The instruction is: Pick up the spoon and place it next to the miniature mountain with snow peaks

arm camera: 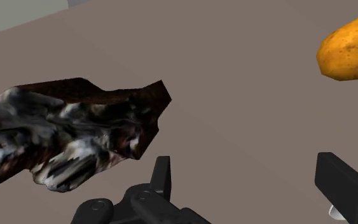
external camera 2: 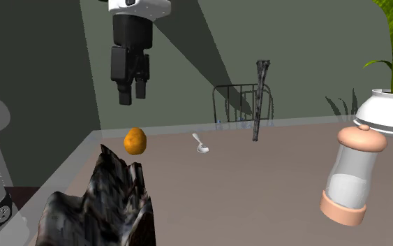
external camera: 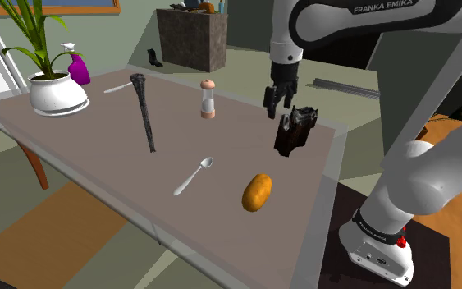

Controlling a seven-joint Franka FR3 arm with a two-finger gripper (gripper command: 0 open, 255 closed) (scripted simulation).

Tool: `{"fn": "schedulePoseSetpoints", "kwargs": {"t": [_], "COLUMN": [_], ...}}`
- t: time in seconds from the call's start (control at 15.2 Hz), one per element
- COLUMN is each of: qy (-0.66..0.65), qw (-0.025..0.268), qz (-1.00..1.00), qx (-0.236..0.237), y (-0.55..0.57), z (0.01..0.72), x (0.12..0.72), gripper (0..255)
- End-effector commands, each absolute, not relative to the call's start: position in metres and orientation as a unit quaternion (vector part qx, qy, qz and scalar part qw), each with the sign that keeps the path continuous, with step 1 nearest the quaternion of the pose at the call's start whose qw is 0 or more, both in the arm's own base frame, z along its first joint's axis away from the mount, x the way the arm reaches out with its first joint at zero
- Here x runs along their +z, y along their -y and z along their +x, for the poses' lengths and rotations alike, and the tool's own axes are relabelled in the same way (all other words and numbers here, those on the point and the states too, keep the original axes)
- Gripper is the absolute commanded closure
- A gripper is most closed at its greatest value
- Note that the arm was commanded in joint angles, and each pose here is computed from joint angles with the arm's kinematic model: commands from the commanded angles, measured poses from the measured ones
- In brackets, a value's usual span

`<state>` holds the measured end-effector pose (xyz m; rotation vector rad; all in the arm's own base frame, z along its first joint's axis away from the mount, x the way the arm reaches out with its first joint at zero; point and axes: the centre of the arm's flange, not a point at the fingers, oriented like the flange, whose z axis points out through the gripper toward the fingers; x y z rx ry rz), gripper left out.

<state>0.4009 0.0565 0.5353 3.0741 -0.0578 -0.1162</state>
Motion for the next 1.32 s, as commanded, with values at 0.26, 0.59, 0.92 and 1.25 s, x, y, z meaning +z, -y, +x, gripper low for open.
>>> {"fn": "schedulePoseSetpoints", "kwargs": {"t": [0.26, 0.59, 0.92, 1.25], "qy": [-0.009, -0.031, -0.054, -0.077], "qw": [0.019, 0.009, -0.001, -0.012], "qz": [0.999, 0.998, 0.996, 0.994], "qx": [-0.049, -0.059, -0.069, -0.079], "y": [-0.100, -0.136, -0.176, -0.218], "z": [0.451, 0.490, 0.527, 0.562], "x": [0.487, 0.449, 0.411, 0.372], "gripper": [0, 0, 0, 0]}}
